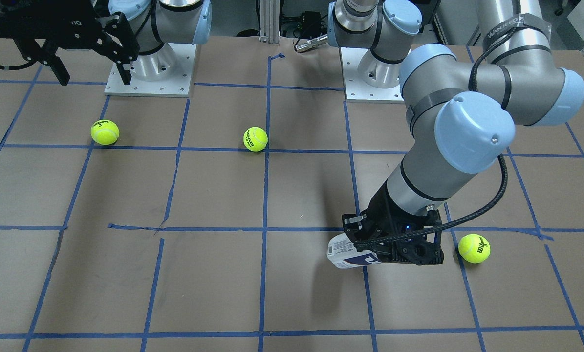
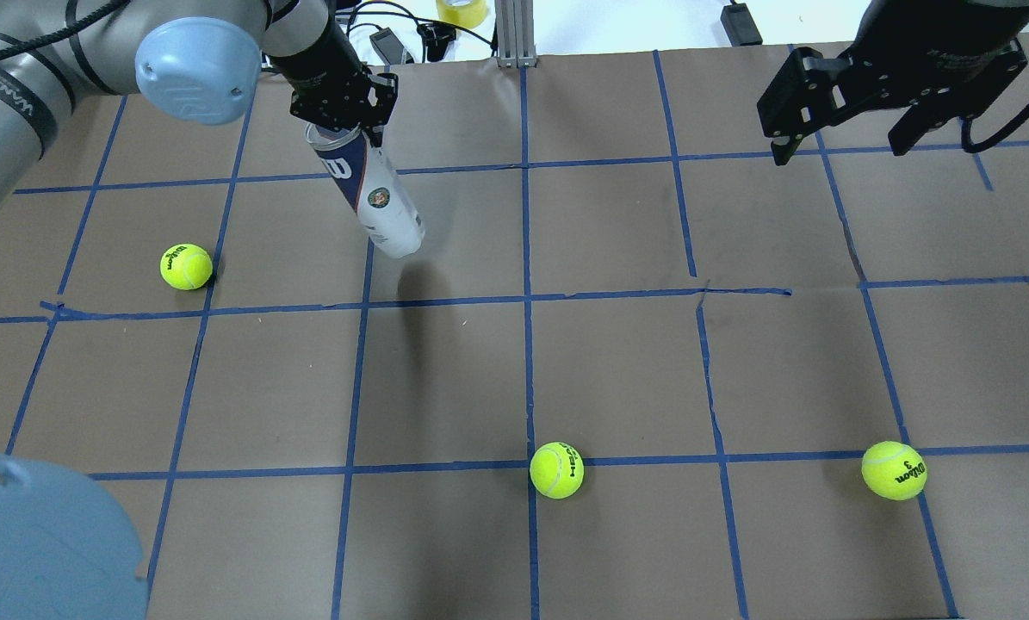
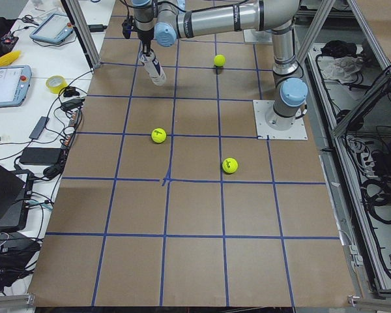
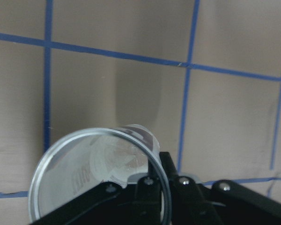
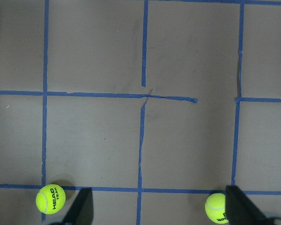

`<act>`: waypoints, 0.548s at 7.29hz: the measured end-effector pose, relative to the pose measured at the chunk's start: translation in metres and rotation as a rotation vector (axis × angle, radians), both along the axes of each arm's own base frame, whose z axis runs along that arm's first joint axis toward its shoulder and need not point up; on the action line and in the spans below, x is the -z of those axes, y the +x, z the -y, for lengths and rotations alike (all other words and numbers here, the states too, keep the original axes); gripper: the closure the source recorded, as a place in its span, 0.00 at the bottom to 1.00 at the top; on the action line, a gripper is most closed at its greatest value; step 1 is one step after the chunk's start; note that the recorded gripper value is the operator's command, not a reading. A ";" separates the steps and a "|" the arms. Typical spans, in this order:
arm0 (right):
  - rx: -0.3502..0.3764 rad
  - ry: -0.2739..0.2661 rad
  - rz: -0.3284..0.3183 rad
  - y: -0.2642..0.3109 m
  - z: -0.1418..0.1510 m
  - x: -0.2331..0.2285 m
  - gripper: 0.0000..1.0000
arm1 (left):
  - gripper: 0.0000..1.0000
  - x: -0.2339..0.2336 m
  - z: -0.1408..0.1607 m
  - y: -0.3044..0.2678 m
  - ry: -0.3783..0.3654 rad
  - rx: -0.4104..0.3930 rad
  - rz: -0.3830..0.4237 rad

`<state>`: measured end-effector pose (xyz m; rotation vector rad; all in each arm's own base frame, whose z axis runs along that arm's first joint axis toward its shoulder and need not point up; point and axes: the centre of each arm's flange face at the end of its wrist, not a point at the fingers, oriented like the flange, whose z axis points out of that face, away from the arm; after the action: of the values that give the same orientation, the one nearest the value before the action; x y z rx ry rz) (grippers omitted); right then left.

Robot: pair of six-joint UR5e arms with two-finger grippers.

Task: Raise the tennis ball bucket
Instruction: 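Lift the can with the left gripper and tilt it upright, then lower the upright can onto the table with the left gripper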

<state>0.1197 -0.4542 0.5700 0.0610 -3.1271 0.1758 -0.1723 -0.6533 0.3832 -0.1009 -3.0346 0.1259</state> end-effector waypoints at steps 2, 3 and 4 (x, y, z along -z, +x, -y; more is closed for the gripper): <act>-0.001 -0.003 0.000 0.000 0.000 -0.001 0.00 | 1.00 0.003 0.007 -0.004 -0.058 0.065 0.068; -0.003 -0.003 0.000 0.000 0.000 -0.001 0.00 | 1.00 0.000 0.007 -0.013 -0.097 0.082 0.074; -0.004 -0.002 -0.001 0.000 0.000 0.000 0.00 | 1.00 -0.003 0.002 -0.030 -0.126 0.104 0.075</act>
<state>0.1199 -0.4541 0.5704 0.0673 -3.1260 0.1790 -0.2020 -0.6557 0.3862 -0.2785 -3.0858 0.3118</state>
